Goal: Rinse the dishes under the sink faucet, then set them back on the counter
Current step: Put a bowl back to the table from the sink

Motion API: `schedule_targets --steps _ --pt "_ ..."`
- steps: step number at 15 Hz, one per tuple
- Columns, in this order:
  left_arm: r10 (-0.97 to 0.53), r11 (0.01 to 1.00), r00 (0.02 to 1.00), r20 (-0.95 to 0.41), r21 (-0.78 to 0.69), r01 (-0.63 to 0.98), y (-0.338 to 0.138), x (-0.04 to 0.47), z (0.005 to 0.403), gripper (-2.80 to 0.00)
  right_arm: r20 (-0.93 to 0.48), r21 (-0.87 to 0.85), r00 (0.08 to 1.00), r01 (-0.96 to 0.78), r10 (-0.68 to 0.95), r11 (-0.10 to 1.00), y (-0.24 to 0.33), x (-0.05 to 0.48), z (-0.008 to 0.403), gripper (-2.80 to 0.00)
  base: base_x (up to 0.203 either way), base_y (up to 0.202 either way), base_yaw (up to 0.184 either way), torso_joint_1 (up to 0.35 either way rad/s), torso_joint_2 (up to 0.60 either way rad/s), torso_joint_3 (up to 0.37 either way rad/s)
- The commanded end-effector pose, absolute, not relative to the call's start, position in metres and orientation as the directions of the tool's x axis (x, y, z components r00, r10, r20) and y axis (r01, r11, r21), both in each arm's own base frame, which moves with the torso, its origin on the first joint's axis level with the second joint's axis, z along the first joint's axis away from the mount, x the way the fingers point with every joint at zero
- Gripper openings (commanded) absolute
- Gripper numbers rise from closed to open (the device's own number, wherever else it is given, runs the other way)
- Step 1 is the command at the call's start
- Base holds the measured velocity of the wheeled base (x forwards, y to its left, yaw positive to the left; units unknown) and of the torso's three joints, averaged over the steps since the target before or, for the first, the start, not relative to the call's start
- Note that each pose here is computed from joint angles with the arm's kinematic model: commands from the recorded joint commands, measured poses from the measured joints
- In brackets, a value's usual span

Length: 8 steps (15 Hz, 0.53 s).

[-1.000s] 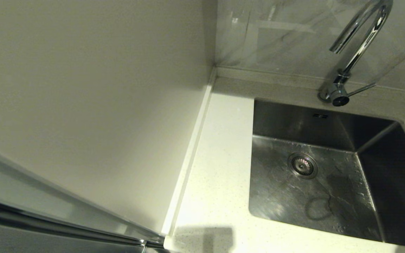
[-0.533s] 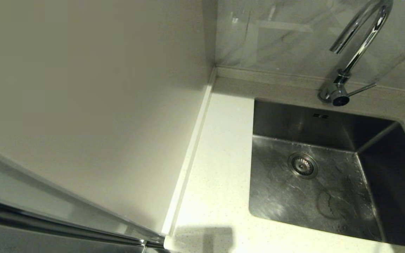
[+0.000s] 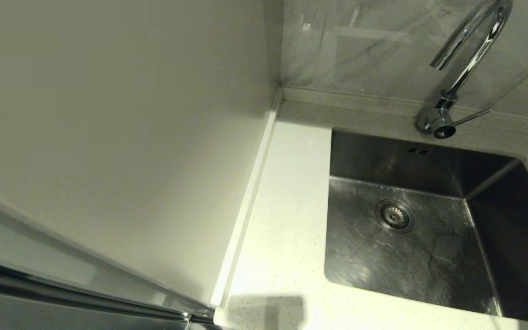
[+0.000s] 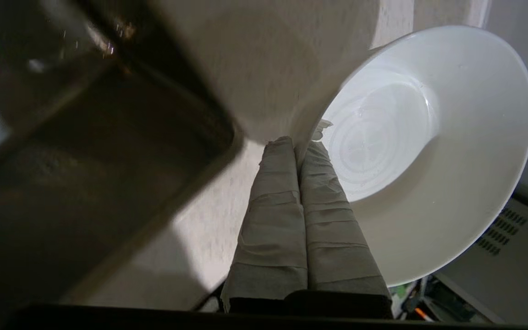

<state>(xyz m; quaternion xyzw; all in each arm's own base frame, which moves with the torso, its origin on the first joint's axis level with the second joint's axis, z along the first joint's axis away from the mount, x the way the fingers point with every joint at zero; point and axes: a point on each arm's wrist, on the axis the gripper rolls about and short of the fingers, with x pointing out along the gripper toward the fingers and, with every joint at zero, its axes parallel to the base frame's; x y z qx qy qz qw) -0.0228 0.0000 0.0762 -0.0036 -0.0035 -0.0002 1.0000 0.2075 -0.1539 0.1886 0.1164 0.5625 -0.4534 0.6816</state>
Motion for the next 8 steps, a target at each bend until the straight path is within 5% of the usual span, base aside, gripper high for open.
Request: schedule_targets --steps 1,8 --pt "-0.001 1.000 1.000 0.005 -0.008 0.001 0.000 -0.023 0.075 -2.80 -0.880 -0.365 -0.098 0.766 -0.465 0.529 -0.178 0.217 0.165 -2.80 0.000 0.000 0.000 0.000 0.00 0.000" --pt "-0.001 1.000 1.000 0.005 -0.008 0.001 0.000 -0.023 0.075 -2.80 -0.879 -0.352 -0.096 0.790 -0.466 0.502 -0.198 0.228 0.146 -2.80 0.000 0.000 0.000 0.000 0.00 0.000"
